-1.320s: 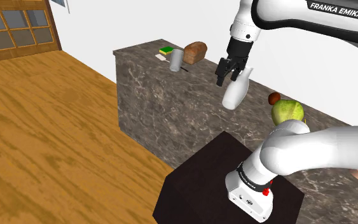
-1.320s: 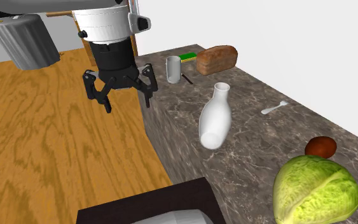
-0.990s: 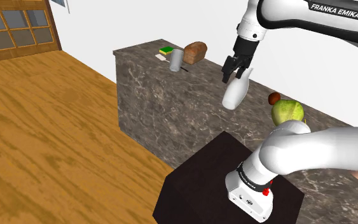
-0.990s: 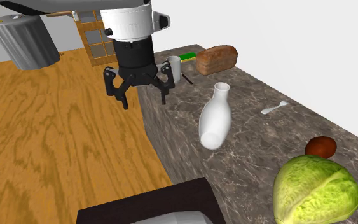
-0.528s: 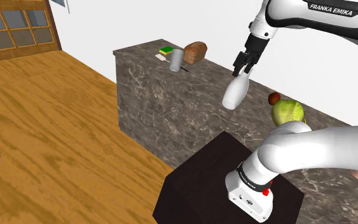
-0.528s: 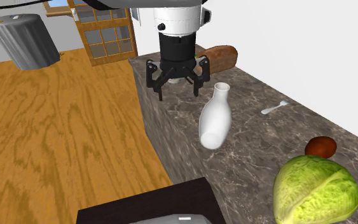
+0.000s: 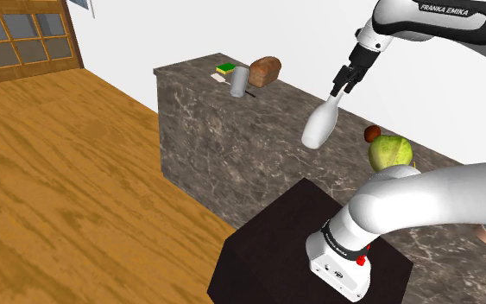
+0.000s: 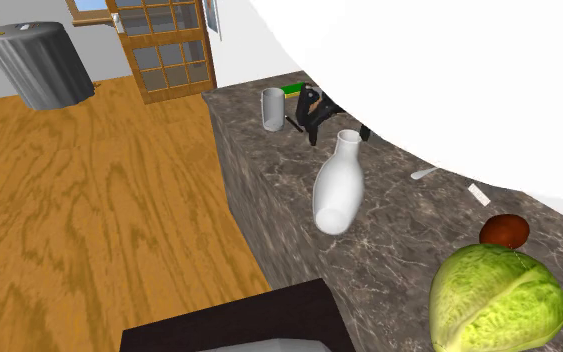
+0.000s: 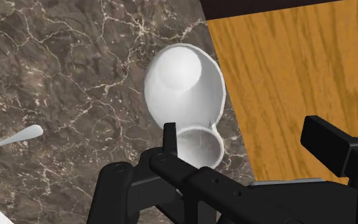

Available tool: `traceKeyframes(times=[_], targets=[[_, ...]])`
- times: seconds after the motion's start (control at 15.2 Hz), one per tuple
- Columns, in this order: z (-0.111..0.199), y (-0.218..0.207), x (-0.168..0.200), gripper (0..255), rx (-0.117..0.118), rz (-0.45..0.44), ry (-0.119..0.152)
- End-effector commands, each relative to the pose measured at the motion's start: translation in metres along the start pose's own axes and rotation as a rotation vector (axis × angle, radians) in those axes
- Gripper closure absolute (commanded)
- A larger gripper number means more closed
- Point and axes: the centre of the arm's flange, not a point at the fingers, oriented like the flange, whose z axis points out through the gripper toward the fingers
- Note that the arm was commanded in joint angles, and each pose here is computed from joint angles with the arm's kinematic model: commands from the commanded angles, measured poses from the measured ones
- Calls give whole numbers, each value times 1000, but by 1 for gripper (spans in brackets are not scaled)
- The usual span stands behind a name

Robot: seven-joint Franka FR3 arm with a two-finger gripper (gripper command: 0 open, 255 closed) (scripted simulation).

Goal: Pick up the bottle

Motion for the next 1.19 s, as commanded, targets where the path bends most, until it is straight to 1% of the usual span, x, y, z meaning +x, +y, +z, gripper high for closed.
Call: traceKeyframes(times=[0.0,0.07,0.53,0.66,0.73,1.12], targets=[[1,28,2,0,1,2,16],[1,30,2,0,1,2,17],[41,30,-1,0,1,2,17],[41,30,-1,0,1,2,17],[41,30,0,255,1,2,17],[41,29,-1,255,1,2,17]])
